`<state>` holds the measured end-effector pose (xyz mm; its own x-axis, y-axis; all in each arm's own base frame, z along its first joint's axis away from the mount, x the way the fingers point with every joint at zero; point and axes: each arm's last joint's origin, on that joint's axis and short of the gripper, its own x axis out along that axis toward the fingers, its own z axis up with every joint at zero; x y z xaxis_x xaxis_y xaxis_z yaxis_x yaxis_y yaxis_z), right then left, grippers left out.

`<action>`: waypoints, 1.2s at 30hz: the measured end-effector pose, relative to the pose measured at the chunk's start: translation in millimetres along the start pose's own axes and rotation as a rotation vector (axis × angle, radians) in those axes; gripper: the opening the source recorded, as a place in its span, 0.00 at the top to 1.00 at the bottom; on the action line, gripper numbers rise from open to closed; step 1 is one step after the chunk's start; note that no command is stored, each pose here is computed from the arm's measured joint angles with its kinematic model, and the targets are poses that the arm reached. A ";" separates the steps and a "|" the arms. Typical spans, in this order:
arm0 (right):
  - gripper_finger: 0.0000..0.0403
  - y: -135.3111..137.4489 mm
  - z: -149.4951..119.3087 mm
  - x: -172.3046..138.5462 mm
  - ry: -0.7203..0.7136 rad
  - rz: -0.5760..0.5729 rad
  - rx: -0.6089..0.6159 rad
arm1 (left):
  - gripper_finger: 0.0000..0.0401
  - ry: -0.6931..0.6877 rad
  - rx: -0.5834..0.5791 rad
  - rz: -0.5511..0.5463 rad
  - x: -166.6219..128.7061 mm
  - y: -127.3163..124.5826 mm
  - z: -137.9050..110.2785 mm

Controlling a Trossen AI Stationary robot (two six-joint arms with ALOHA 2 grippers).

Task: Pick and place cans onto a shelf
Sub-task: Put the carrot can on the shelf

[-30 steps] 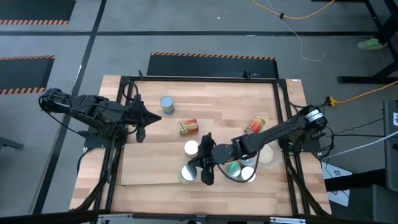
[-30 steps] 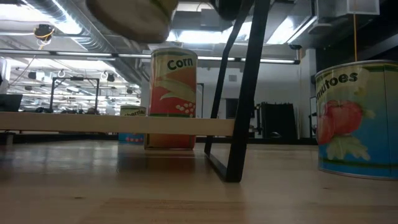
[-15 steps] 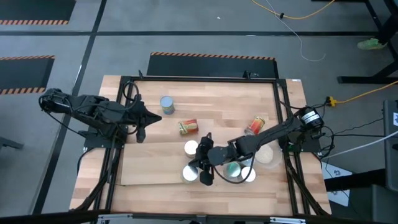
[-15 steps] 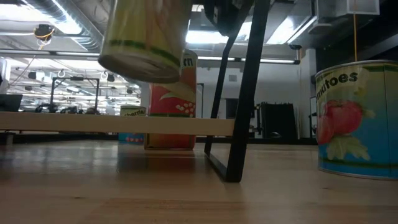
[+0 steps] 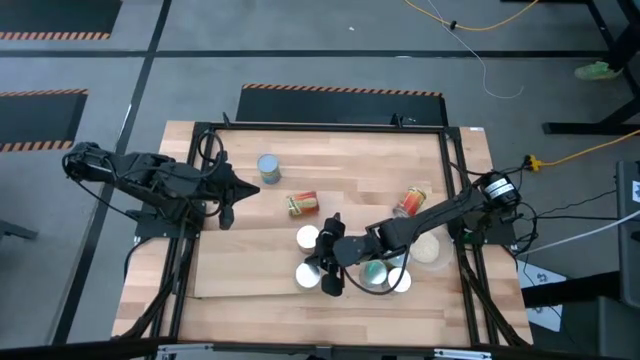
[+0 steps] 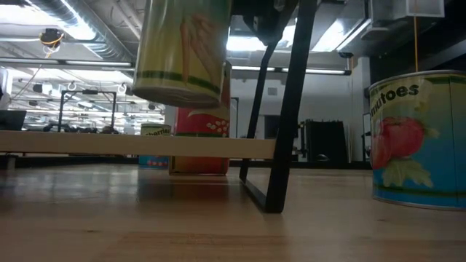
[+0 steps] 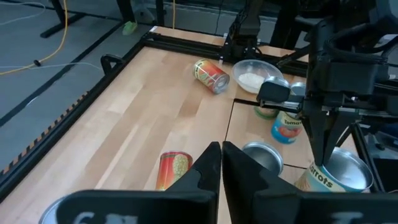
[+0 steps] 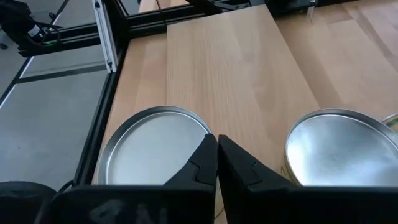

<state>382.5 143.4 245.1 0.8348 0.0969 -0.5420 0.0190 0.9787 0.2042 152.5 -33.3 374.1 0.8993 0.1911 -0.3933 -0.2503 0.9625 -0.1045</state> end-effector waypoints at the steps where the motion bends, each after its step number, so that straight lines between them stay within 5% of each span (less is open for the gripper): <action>1: 0.98 0.1 -0.6 1.5 -0.002 0.000 0.000 | 0.97 0.000 0.000 0.000 -0.1 0.0 0.0; 8: 0.98 -1.2 -14.2 25.1 0.007 -0.006 -0.003 | 0.96 0.000 0.000 0.000 -0.1 0.0 0.0; 36: 0.93 -2.9 -13.5 26.3 0.002 -0.008 -0.050 | 0.96 0.000 0.001 0.000 -0.1 0.1 -0.1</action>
<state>396.9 145.6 219.2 0.8334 0.0890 -0.5454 -0.0015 0.9873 0.1588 152.4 -33.2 374.0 0.8991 0.1912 -0.3938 -0.2500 0.9627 -0.1035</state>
